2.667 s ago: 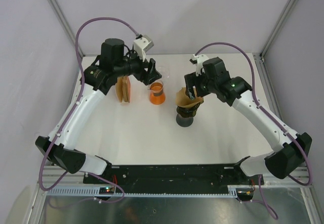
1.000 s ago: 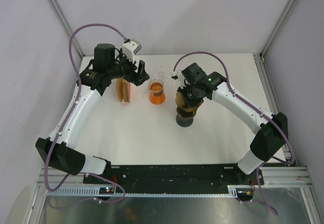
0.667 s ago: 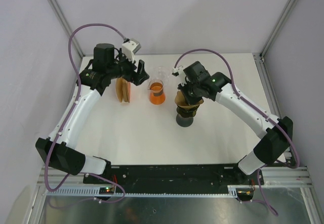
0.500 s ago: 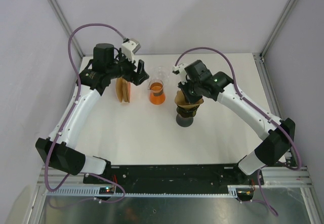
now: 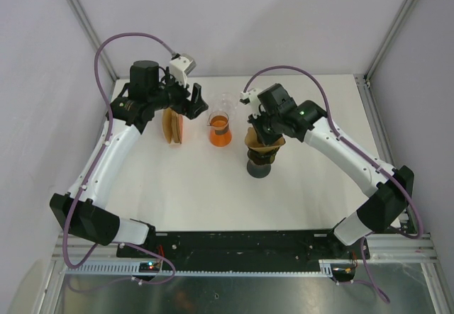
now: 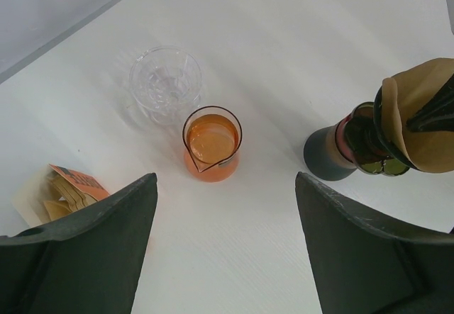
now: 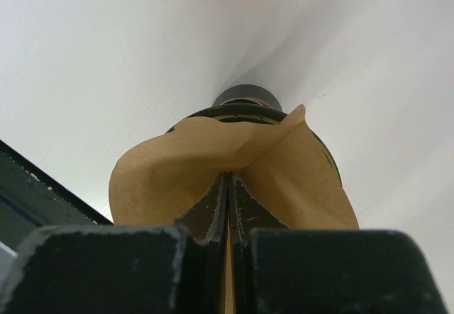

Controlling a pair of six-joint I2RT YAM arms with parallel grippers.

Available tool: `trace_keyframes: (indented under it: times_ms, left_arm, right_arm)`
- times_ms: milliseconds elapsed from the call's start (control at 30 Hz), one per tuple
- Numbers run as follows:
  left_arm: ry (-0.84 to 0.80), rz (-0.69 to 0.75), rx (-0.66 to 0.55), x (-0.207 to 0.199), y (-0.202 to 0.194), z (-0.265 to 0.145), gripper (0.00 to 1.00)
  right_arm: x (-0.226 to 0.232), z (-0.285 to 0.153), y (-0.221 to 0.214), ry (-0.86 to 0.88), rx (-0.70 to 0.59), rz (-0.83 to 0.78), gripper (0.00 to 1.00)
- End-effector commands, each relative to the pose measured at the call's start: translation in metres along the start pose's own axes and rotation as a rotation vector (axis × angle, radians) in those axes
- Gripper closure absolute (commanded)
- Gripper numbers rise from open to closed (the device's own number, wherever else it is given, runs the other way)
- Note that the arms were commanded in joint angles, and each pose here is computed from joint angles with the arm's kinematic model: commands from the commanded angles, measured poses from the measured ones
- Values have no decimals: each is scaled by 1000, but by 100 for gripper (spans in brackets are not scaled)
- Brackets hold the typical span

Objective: Place the coffee filter in the dripper

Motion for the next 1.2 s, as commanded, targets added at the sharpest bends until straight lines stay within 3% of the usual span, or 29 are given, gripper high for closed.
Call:
trace_keyframes:
  times_ms: [0, 767, 1167]
  left_arm:
    - [-1, 32, -56, 0, 10, -9, 17]
    - [0, 27, -58, 4, 9, -10, 16]
    - [-2, 24, -63, 5, 10, -10, 16]
  right_arm:
    - [7, -6, 0, 38, -15, -6, 100]
    - [7, 38, -21, 52, 100, 23, 100]
    - [3, 15, 2, 1, 0, 0, 100]
Point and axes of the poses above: each gripper's point midway between its finger pads, its own z axis out along the fingers, its own x axis along the line the jaws close on, y = z × x, the point moved 7 cm from there along -z, back along the fingers, and after that the axes turned 7 degrees about -z, right-handed, at the moved point
